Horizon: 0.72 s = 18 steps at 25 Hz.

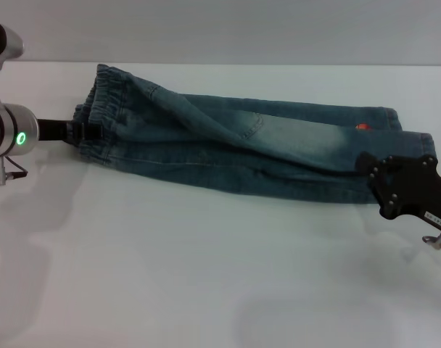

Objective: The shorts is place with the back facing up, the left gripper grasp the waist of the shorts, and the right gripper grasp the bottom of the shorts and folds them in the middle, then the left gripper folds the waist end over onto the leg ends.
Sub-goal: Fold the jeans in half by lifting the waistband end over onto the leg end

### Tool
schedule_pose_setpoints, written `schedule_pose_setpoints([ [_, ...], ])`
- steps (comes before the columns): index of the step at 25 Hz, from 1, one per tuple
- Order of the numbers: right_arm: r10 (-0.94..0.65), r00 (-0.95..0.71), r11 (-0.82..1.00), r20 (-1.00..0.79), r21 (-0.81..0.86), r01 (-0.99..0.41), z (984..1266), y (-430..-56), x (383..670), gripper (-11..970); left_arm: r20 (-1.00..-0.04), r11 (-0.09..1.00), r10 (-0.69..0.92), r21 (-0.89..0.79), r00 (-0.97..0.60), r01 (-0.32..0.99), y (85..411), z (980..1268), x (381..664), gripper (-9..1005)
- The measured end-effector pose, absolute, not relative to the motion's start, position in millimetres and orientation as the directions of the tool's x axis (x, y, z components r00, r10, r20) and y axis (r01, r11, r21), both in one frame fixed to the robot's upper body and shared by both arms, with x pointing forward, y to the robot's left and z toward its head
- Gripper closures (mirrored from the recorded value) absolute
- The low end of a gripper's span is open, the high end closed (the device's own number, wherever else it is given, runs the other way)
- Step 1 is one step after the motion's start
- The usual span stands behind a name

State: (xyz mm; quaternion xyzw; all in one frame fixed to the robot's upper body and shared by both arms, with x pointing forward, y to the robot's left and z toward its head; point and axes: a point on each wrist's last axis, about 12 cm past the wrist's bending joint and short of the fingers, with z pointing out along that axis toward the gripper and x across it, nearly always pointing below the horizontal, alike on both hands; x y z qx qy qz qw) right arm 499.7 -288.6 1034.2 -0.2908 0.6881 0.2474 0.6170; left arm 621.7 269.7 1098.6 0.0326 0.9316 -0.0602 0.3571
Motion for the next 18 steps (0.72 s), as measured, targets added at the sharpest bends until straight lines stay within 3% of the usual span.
schedule_pose_setpoints([
  [18,-0.089,-0.068,0.705,-0.994,-0.015,-0.709,1034.4,-288.4,498.4,960,-0.647,0.990,0.030,-0.088,-0.762,0.114,265.4,1093.0,621.8,176],
])
